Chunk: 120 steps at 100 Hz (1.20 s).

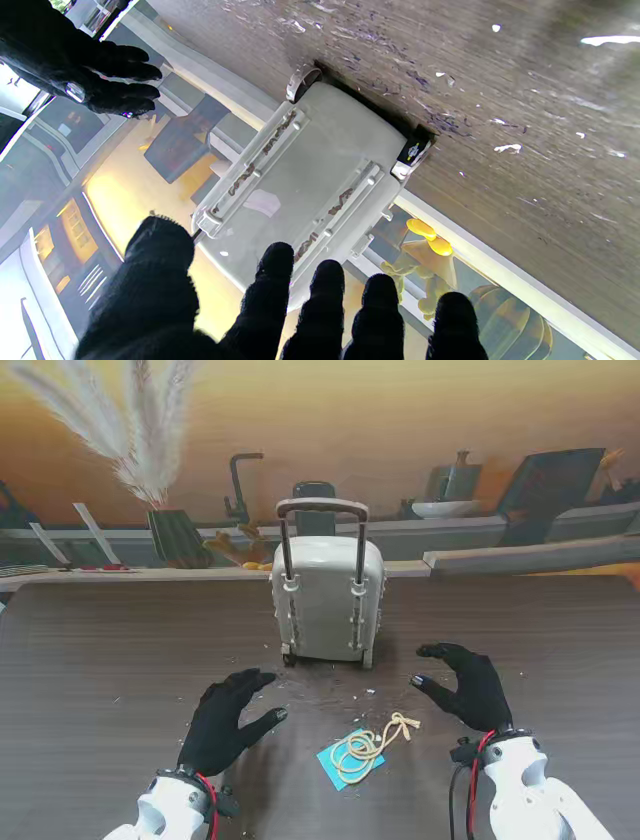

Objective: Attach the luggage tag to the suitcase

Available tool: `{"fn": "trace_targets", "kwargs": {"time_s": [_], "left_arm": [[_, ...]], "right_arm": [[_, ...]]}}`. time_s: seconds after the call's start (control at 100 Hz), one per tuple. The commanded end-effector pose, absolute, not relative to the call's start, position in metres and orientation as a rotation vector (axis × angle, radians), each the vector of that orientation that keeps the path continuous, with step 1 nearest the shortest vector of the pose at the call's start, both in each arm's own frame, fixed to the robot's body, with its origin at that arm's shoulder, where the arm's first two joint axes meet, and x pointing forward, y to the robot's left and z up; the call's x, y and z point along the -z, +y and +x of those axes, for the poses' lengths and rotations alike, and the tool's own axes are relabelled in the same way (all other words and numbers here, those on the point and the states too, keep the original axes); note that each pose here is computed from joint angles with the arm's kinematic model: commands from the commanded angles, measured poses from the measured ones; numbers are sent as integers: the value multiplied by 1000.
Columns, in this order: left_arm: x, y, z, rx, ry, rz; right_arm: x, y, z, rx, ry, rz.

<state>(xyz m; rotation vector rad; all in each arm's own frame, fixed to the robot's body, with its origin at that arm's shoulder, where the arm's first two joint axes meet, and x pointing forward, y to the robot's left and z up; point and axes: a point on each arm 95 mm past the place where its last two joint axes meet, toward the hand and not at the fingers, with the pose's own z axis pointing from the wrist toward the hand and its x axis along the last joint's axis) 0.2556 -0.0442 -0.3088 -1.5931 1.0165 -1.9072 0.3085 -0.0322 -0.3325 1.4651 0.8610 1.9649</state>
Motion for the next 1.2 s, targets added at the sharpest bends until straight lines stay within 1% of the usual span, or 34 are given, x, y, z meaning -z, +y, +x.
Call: {"fn": "trace_targets", "kwargs": {"time_s": [0.0, 0.21, 0.57, 0.67, 0.88, 1.19], "left_arm": [[308, -46, 255, 1912, 1032, -1598], [308, -45, 249, 1913, 1023, -1595], [298, -46, 245, 1946, 979, -1576], [293, -53, 238, 2001, 956, -1621], [280, -57, 219, 1989, 1006, -1550], [273, -58, 208, 1985, 1027, -1528]], "right_arm": [[332, -31, 307, -1966, 878, 1468], [331, -27, 305, -1969, 897, 1461], [330, -23, 302, -1986, 924, 1447], [331, -22, 303, -1966, 981, 1443], [334, -17, 304, -1906, 1146, 1392], [349, -12, 315, -1788, 1353, 1254]]}}
